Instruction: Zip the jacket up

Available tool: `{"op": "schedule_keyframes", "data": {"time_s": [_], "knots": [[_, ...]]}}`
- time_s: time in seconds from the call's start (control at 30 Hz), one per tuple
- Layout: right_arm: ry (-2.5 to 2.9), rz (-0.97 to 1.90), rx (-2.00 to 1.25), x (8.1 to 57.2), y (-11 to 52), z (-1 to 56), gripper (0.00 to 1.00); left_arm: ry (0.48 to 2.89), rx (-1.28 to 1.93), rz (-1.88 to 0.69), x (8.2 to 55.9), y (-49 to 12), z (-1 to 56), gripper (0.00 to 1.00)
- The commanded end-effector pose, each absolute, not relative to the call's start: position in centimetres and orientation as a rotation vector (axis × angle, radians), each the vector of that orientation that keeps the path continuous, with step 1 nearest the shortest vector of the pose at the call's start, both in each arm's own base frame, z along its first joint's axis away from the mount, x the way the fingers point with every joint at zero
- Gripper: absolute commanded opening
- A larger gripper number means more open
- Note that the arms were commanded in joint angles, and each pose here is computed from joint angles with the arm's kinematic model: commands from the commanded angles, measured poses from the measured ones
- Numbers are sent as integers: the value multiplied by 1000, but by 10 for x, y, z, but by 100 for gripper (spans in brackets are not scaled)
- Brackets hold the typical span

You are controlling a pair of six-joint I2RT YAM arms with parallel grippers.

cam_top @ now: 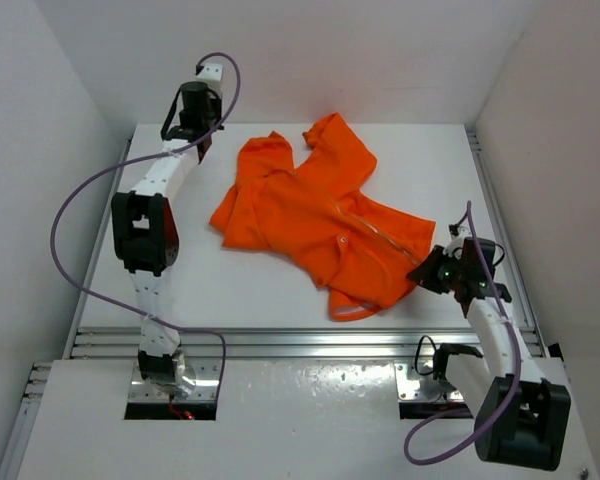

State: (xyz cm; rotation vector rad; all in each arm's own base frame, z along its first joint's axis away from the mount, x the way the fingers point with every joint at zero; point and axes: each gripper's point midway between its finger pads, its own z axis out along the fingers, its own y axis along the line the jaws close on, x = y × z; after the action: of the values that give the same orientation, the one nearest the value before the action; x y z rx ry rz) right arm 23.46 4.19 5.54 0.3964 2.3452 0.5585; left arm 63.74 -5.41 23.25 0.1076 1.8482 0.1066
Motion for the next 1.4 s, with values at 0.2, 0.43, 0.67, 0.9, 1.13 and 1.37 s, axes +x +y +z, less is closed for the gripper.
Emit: {"op": "schedule_keyframes", "data": {"time_s": [0.2,0.43,0.67,0.9,1.13,1.37], "knots": [[2130,704,38,297,68,153,83,1761,230,-155,612,-91,306,99],[1989,657,-164,323,74,212,83,1802,304,-257,547,-126,323,99],[1945,646,-310,364,86,230,81,1919,499,-561,495,-193,273,85],[1908,817,-389,449,154,235,82,1932,550,-610,472,-210,256,91],[1905,1231,-485,535,240,176,87,1935,433,-705,473,-173,266,94],[1991,1250,-545,571,263,111,88,1930,392,-665,463,-153,272,94]]}}
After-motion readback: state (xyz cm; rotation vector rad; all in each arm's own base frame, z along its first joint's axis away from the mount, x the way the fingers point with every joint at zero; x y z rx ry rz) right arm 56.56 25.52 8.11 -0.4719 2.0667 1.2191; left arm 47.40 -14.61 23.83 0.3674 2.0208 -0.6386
